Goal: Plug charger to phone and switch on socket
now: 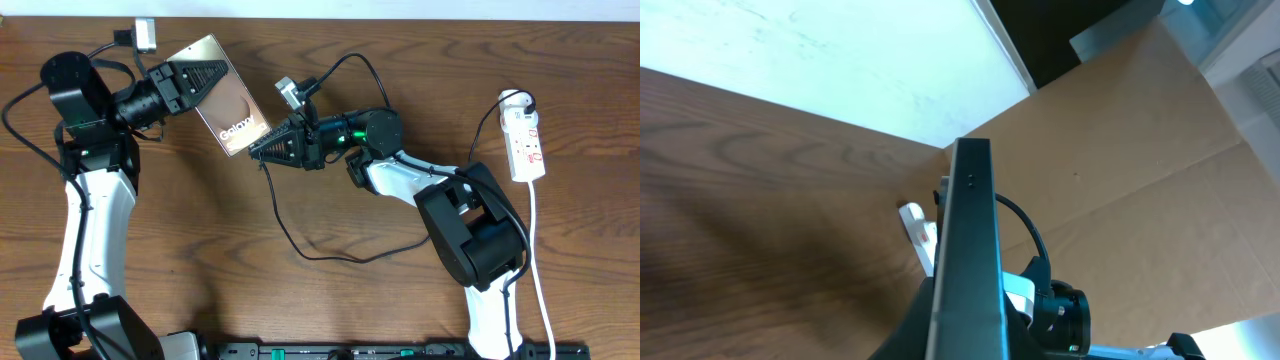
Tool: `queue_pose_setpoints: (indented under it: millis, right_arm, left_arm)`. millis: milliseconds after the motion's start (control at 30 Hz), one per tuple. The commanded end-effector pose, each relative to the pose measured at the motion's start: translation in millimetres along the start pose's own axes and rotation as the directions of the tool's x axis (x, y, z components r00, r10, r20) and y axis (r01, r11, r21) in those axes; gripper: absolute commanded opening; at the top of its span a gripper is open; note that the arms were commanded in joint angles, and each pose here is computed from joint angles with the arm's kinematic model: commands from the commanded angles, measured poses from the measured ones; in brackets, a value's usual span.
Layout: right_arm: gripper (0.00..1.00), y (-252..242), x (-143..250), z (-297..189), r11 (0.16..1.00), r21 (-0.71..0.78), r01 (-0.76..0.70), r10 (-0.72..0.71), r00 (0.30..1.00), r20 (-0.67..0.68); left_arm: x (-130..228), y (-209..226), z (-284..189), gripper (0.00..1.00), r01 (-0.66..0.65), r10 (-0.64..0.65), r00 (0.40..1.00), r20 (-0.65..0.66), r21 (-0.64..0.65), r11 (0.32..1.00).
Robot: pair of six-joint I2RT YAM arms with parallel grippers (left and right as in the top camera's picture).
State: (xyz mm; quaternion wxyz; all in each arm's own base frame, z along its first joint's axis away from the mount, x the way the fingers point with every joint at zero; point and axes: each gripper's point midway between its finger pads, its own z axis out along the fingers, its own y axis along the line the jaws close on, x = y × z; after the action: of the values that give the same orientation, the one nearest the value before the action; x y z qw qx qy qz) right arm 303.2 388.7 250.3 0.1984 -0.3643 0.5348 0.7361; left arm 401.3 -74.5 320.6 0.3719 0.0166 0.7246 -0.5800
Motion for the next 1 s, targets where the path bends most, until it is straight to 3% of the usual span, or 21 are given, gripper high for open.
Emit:
queue_pose_setpoints:
  millis: [0,167,333,367,400,433,800,967]
  right_arm:
    - [0.19,0.7,-34.6,-1.1,0.998,0.034,0.061,-0.065,0.987,0.149]
    - [0.29,1.1,-33.0,-0.9,0.998,0.032,0.061,-0.065,0.988,0.140]
    - [0.44,1.5,-30.7,-0.6,0.998,0.028,0.061,-0.064,0.990,0.127]
    - [0.54,1.6,-30.4,-0.6,0.998,0.027,0.061,-0.064,0.990,0.125]
    - [0.89,1.6,-30.2,-0.5,0.998,0.027,0.061,-0.064,0.990,0.124]
    - [0.99,1.6,-30.1,-0.5,0.998,0.027,0.061,-0.064,0.990,0.124]
    - [0.99,-3.8,-35.0,-18.2,0.996,0.053,0.065,-0.071,0.990,0.124]
    - [0.99,-37.7,-37.3,-44.1,0.983,0.140,-0.115,0.093,0.984,0.152]
  left_arm:
    - [15.4,-13.8,4.3,0.07,0.015,-0.008,0.996,-0.087,0.072,0.997]
    - [15.0,-13.4,4.3,0.08,0.014,-0.008,0.996,-0.085,0.070,0.997]
    - [13.8,-12.3,3.9,0.08,0.014,-0.009,0.997,-0.078,0.065,0.998]
    - [13.0,-11.6,3.8,0.08,0.014,-0.009,0.997,-0.074,0.061,0.998]
    - [12.3,-11.0,3.9,0.08,0.014,-0.010,0.997,-0.070,0.057,0.998]
    - [12.0,-10.7,3.9,0.07,0.013,-0.010,0.998,-0.068,0.056,0.998]
    - [-4.4,1.0,-26.2,0.08,0.041,-0.041,0.999,-0.012,0.025,0.999]
    - [-10.2,4.7,-44.0,0.07,0.060,-0.060,0.998,0.007,0.021,0.998]
